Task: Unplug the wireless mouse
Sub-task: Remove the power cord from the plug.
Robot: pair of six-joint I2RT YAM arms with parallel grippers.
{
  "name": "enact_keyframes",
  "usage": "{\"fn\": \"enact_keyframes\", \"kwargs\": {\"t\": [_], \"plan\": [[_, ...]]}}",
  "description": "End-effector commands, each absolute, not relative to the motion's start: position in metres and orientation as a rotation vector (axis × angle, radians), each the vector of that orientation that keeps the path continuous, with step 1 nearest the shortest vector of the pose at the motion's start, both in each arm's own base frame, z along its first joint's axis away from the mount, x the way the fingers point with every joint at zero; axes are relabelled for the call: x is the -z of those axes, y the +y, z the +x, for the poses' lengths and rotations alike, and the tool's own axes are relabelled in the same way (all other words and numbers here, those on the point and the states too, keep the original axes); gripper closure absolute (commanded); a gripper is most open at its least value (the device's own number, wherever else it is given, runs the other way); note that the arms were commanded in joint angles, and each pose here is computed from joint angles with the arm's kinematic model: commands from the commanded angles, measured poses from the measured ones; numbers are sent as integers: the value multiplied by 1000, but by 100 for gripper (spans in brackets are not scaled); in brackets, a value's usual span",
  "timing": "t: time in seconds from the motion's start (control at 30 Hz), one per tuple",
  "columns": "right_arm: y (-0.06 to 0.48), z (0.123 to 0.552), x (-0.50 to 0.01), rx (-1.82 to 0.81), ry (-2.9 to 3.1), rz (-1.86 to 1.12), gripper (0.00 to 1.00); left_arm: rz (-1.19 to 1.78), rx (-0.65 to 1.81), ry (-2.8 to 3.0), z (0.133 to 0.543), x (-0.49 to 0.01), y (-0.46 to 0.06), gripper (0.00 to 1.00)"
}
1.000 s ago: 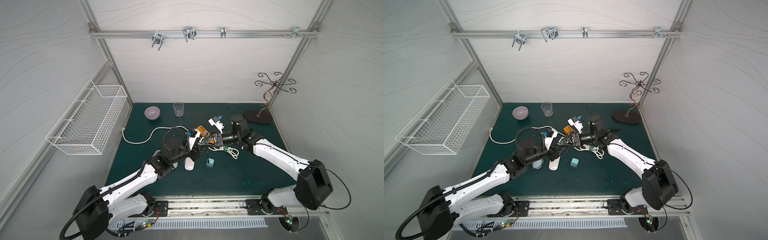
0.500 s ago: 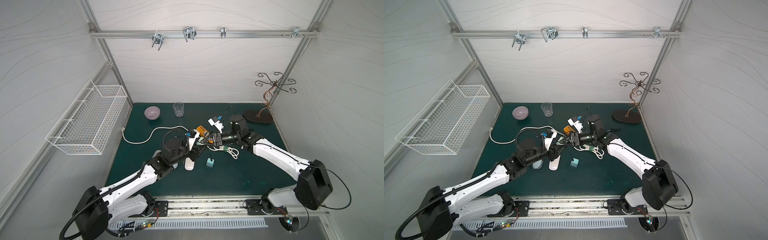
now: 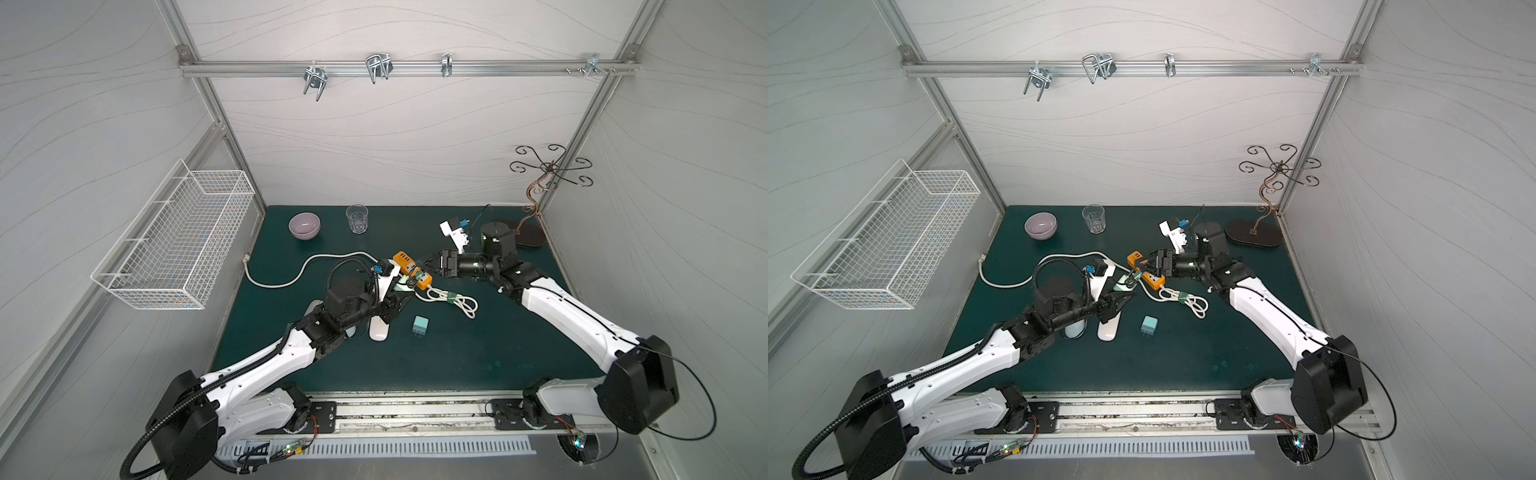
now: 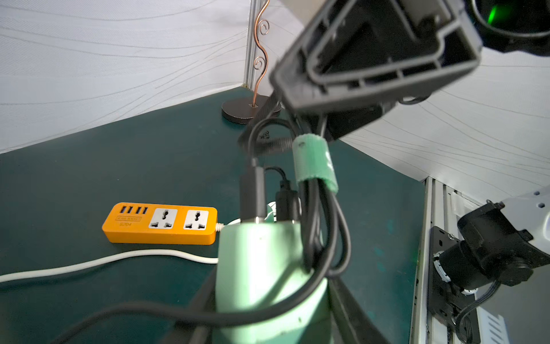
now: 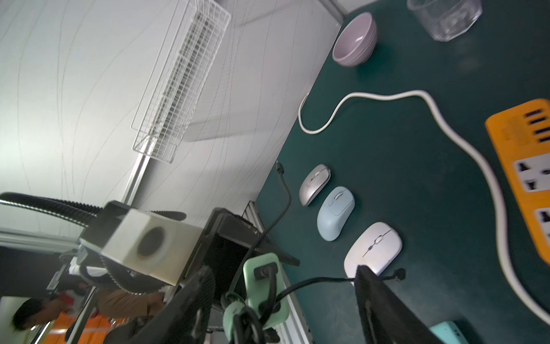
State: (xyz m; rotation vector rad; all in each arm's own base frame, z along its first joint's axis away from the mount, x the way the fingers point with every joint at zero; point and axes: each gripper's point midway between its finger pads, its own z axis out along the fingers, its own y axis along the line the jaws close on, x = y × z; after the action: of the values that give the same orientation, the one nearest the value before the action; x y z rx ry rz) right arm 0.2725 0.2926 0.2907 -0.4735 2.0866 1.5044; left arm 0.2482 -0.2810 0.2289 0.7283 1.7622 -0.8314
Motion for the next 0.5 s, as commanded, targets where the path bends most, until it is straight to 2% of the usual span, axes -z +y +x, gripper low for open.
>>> {"fn": "enact_keyframes", "kwargs": {"t": [0.0, 0.07, 0.17, 0.33, 0.47], "plan": [[274, 280, -304, -1430, 2038, -397, 24, 731, 898, 1699, 245, -243, -289, 85], [267, 280, -303, -1404, 2034, -378, 26, 735, 917, 1711, 243, -240, -291, 84], [263, 269, -298, -1402, 2039, -408, 36, 735, 943, 1733, 243, -236, -295, 84], [255, 245, -269, -1392, 2078, -452, 47, 719, 1011, 1728, 241, -242, -300, 83], [247, 231, -261, -1383, 2049, -469, 61, 709, 1104, 1727, 239, -249, -304, 82]]}}
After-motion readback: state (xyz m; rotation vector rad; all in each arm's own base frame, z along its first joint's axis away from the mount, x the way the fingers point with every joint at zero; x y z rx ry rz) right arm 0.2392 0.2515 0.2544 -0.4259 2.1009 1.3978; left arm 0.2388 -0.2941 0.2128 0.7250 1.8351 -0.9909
